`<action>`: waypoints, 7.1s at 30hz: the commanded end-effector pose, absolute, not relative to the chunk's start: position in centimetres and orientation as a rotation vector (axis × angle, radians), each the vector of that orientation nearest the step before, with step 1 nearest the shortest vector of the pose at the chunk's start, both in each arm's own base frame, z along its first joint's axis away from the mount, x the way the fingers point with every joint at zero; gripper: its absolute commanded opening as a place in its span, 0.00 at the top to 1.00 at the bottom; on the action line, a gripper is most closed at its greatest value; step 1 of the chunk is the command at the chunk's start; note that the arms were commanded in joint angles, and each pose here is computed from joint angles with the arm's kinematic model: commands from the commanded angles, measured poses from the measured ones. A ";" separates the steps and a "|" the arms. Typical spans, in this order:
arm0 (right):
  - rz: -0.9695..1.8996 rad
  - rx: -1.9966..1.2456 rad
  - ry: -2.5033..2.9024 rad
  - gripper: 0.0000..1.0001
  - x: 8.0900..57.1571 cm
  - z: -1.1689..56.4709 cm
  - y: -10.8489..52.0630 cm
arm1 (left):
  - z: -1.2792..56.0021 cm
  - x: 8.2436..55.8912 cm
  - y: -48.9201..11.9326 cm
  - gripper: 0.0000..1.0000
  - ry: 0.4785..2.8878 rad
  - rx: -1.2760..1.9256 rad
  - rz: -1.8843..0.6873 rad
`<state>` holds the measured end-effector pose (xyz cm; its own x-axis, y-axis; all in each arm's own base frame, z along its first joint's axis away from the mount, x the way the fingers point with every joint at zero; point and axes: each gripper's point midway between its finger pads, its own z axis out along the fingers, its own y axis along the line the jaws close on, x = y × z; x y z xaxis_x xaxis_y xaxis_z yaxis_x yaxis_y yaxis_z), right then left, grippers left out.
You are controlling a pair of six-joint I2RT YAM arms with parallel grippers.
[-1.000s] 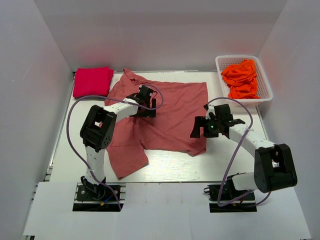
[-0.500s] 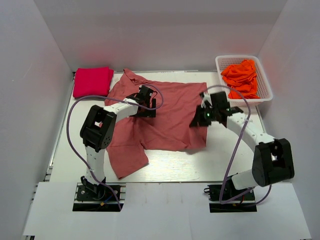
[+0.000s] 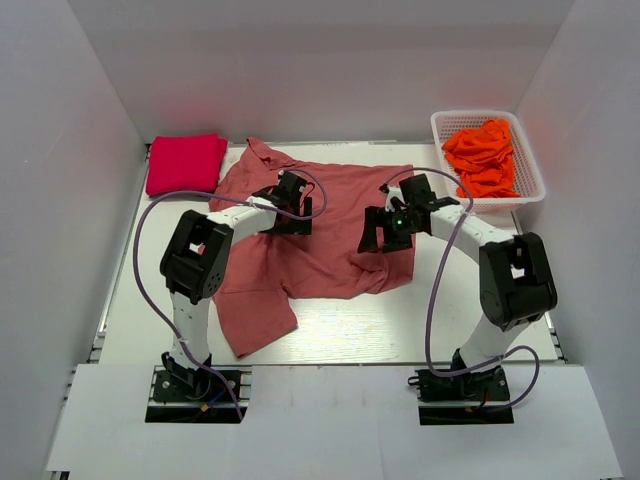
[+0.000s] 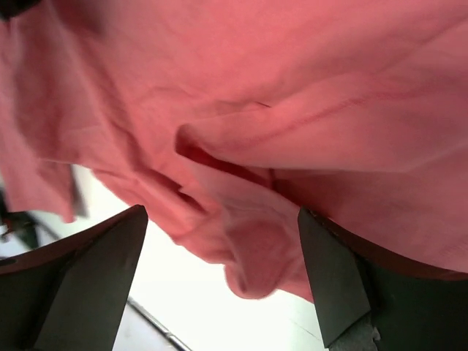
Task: Fold and stack the t-shirts
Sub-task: Flatten out the tshirt
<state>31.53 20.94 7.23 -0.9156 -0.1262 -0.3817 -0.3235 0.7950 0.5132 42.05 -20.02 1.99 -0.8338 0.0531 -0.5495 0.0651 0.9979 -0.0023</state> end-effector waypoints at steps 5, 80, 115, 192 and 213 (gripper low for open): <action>0.642 -0.457 2.515 0.10 32.3 8.1 18.3 | -1.1 39.6 -18.5 0.00 2.679 0.087 0.019; 0.847 -0.758 2.549 0.65 30.3 4.6 20.9 | -2.4 39.5 -18.3 0.00 2.738 0.098 0.071; 0.132 0.627 2.930 1.00 14.3 3.3 8.2 | -1.7 38.9 -18.7 0.00 2.716 0.107 0.039; 0.083 0.041 2.577 0.10 46.9 6.4 10.8 | 7.0 51.4 -11.6 0.00 2.445 -0.231 0.238; 0.044 -0.130 2.315 0.10 61.8 8.9 13.5 | 6.5 62.5 -11.5 0.00 2.324 -0.154 0.032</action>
